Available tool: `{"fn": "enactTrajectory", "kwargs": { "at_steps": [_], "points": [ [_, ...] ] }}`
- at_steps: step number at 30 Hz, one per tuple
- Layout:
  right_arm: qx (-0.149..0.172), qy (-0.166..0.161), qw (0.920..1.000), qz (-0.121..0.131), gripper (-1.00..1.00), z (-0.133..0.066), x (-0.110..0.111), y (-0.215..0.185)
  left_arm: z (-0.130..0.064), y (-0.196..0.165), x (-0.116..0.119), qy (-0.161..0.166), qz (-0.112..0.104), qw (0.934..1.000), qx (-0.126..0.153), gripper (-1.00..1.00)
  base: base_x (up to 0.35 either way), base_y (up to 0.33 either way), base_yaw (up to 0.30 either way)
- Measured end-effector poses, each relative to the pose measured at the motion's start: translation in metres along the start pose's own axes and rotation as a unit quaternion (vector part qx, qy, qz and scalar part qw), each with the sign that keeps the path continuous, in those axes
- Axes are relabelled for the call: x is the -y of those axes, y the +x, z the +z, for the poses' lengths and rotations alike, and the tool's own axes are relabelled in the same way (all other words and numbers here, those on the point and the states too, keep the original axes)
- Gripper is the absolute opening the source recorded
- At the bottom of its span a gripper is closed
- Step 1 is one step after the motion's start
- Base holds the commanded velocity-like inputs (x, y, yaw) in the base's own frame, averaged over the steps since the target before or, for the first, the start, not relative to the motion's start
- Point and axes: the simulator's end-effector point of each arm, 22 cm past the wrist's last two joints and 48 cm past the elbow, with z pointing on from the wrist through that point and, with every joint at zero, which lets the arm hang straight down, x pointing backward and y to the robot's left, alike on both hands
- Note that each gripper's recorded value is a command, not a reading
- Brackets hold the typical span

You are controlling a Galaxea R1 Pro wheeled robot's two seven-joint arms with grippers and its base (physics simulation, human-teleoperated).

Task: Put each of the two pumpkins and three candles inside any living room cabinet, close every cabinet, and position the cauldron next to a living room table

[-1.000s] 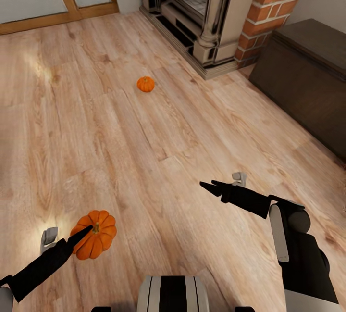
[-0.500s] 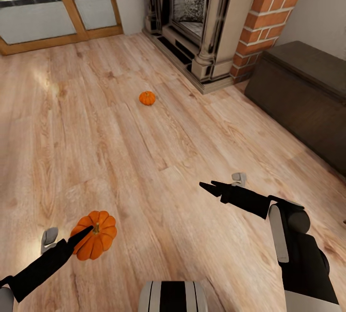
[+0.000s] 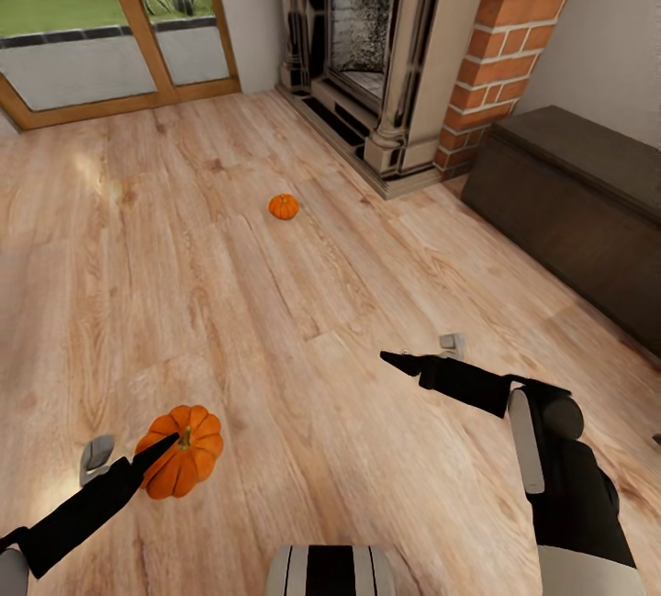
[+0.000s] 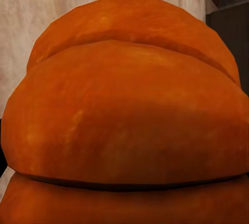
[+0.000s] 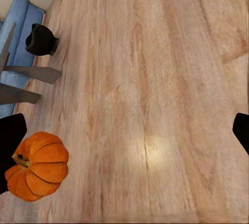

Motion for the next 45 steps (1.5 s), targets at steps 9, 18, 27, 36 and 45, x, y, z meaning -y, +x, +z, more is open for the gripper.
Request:
{"fn": "enactTrajectory", "kwargs": {
  "at_steps": [9, 18, 27, 36, 45],
  "points": [
    [-0.062, 0.044, 0.9916, 0.104, 1.0, 0.04, 0.053, 0.02, -0.006, -0.006, -0.006, -0.02, -0.005, 0.9998, 0.009, -1.0, 0.0, 0.0, 0.0],
    [-0.05, 0.036, 0.9942, 0.088, 1.0, 0.036, 0.035, 0.0, -0.009, -0.004, -0.006, -0.019, -0.016, 0.9996, 0.01, -1.0, 0.0, 0.0, 0.0],
    [0.011, 0.016, 0.9998, -0.001, 1.0, 0.004, -0.015, -0.054, -0.013, -0.008, 0.004, -0.007, -0.015, 0.9997, 0.017, -1.0, 0.0, 0.0, 0.0],
    [0.023, 0.005, 0.9996, -0.015, 1.0, -0.004, -0.036, -0.065, -0.018, -0.016, 0.017, 0.007, -0.007, 0.9995, 0.031, -1.0, 0.0, 0.0, 0.0],
    [0.055, -0.013, 0.9965, -0.061, 1.0, -0.032, -0.08, -0.08, -0.025, -0.024, 0.033, 0.023, 0.0, 0.9989, 0.042, -1.0, 0.0, 0.0, 0.0]
  ]
}}
